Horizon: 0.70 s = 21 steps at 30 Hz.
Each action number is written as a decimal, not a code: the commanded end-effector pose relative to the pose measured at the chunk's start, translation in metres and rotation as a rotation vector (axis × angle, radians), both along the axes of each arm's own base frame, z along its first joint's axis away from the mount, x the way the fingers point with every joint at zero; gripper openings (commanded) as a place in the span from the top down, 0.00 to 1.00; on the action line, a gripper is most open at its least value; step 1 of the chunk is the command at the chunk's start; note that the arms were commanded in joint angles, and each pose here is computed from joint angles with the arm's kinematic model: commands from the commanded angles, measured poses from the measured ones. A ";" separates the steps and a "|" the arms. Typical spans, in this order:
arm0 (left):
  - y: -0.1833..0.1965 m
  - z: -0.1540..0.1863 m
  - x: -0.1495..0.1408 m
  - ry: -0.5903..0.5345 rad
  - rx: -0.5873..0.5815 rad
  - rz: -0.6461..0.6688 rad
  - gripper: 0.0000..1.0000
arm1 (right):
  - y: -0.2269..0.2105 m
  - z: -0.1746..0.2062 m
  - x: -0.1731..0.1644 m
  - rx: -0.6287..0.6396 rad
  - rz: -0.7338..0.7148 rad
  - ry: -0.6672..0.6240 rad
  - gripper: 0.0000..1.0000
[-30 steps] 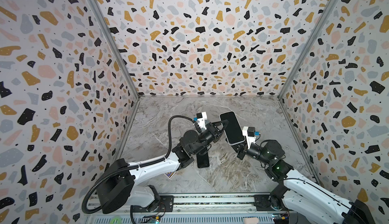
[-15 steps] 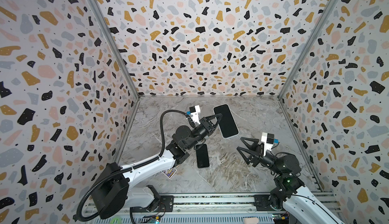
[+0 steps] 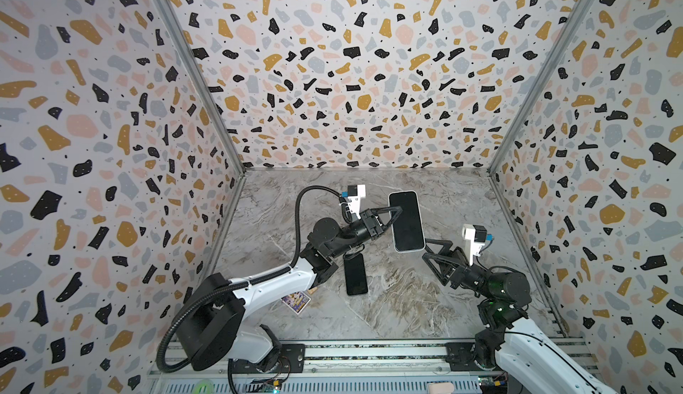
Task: Take the phone out of the phone case
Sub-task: Remove the phone case from the phone.
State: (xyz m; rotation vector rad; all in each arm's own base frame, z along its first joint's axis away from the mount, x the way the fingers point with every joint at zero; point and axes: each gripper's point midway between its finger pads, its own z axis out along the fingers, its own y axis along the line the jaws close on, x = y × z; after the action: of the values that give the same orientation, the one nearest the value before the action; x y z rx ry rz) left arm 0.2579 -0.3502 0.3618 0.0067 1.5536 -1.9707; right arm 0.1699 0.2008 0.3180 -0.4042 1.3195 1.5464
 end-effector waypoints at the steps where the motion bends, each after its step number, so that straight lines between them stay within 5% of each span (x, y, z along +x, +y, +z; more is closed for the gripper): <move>1: 0.013 0.050 -0.022 -0.141 -0.141 -0.037 1.00 | -0.003 0.020 -0.012 0.060 0.034 -0.064 0.27; 10: 0.012 0.045 -0.024 -0.141 -0.138 -0.044 1.00 | -0.002 0.028 -0.013 0.082 0.051 -0.082 0.53; 21: 0.007 0.046 -0.031 -0.166 -0.124 -0.057 1.00 | -0.001 0.027 -0.011 0.088 0.054 -0.088 0.72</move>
State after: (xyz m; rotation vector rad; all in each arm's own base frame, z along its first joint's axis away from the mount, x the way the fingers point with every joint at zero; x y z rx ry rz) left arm 0.2452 -0.3517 0.3754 0.0731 1.4863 -2.0078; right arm 0.1673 0.2020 0.3306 -0.4128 1.2491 1.6129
